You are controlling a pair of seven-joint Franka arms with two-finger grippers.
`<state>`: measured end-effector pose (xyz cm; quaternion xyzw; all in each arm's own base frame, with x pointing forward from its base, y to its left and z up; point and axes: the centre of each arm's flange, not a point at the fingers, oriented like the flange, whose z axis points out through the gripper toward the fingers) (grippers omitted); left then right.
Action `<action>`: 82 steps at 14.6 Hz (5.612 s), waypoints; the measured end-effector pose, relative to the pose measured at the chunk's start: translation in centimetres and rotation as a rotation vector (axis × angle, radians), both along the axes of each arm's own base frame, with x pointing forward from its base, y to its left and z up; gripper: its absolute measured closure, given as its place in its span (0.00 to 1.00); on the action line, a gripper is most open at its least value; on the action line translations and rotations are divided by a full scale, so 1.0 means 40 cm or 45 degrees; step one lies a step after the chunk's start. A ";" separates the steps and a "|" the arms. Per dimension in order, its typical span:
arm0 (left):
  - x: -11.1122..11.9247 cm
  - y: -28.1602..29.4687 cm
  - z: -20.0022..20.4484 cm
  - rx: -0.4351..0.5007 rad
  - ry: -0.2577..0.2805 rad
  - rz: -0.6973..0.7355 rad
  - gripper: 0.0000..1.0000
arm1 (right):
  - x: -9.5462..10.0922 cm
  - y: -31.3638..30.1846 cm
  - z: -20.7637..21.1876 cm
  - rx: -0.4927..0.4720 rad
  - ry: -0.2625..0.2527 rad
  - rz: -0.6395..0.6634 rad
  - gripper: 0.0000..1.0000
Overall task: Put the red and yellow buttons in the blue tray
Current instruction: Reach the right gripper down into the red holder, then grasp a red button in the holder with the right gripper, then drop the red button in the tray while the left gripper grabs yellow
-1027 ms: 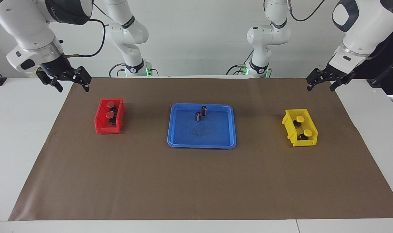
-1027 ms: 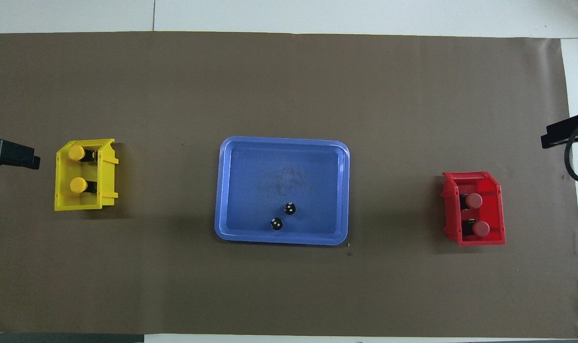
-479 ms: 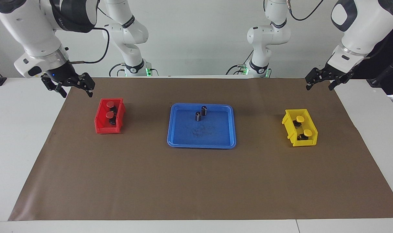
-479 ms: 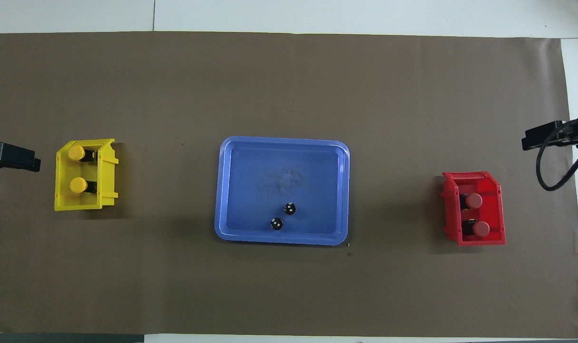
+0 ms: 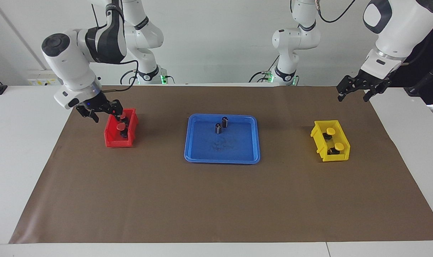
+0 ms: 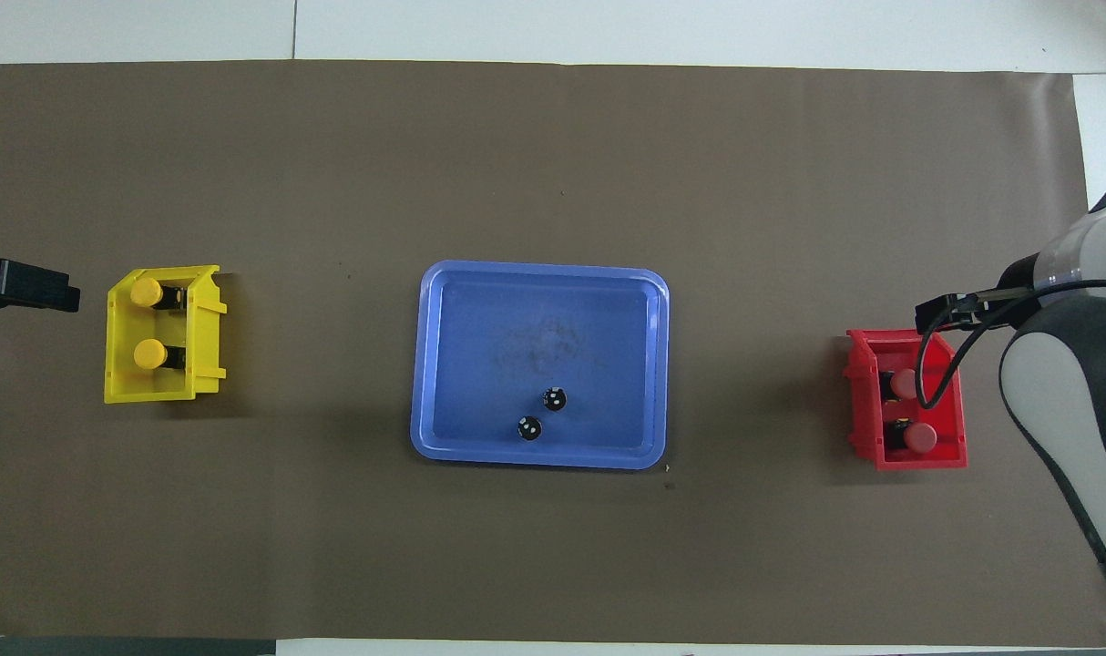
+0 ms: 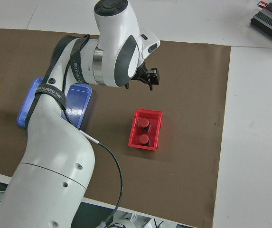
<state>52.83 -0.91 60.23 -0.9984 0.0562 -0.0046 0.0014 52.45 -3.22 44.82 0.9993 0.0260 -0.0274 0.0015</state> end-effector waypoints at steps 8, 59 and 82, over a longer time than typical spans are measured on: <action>0.000 0.012 -0.001 0.000 0.001 0.011 0.00 | -0.063 0.003 -0.184 0.008 -0.016 0.001 0.32; 0.017 0.034 -0.041 -0.001 -0.060 0.032 0.00 | -0.100 -0.007 -0.164 0.017 0.018 0.063 0.59; 0.123 0.091 -0.589 0.008 -0.048 0.071 0.33 | 0.043 0.946 -0.130 0.101 -0.049 -0.159 0.59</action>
